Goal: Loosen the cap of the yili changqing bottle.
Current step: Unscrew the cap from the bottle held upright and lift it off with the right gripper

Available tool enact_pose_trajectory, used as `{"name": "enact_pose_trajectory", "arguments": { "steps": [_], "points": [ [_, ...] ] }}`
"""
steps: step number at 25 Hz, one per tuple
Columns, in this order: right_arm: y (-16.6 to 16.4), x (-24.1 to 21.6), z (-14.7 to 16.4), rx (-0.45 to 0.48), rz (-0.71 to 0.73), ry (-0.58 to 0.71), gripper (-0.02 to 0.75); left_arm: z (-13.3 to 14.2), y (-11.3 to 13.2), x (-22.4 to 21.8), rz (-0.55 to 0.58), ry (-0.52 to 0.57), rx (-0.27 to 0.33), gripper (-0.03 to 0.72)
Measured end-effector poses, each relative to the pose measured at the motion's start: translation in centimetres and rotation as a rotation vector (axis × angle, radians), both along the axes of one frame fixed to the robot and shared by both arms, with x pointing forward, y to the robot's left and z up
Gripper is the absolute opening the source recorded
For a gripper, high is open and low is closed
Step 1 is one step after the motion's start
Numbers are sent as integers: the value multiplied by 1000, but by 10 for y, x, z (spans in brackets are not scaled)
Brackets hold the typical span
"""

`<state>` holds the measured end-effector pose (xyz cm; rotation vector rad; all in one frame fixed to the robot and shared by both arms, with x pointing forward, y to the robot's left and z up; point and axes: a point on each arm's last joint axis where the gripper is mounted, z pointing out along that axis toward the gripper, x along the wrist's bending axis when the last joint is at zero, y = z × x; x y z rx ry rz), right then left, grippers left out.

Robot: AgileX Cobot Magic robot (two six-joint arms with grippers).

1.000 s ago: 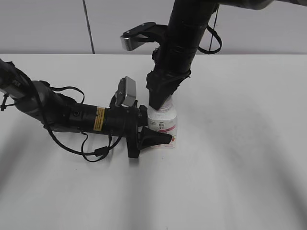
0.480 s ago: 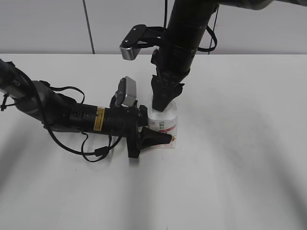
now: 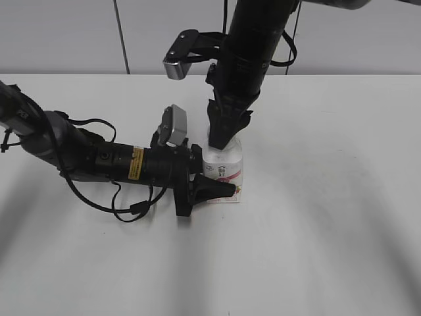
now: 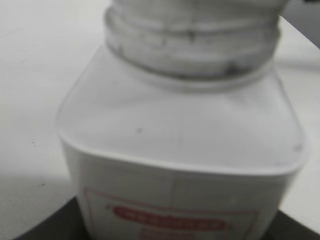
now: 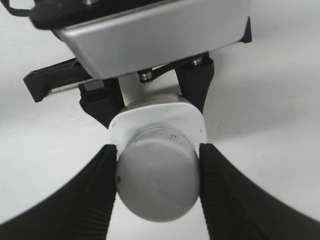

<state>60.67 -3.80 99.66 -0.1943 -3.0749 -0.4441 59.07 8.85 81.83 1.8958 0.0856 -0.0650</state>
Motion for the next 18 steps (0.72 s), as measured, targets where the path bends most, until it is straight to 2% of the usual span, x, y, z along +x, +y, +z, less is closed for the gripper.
{"name": "enact_pose_trajectory", "arguments": {
  "steps": [4, 8, 13, 18],
  "points": [
    [-1, -1, 3, 1, -4, -5, 396, 0, 0, 0, 0, 1, 0, 377],
    [-3, -3, 19, 18, -42, -32, 392, 0, 0, 0, -1, -1, 2, 377],
    [-6, -5, 32, 27, -206, -14, 392, 0, 0, 0, -3, -3, 2, 377],
    [-13, -3, 36, -23, -400, -22, 392, 0, 0, 0, -4, -3, 2, 377]
  ]
}}
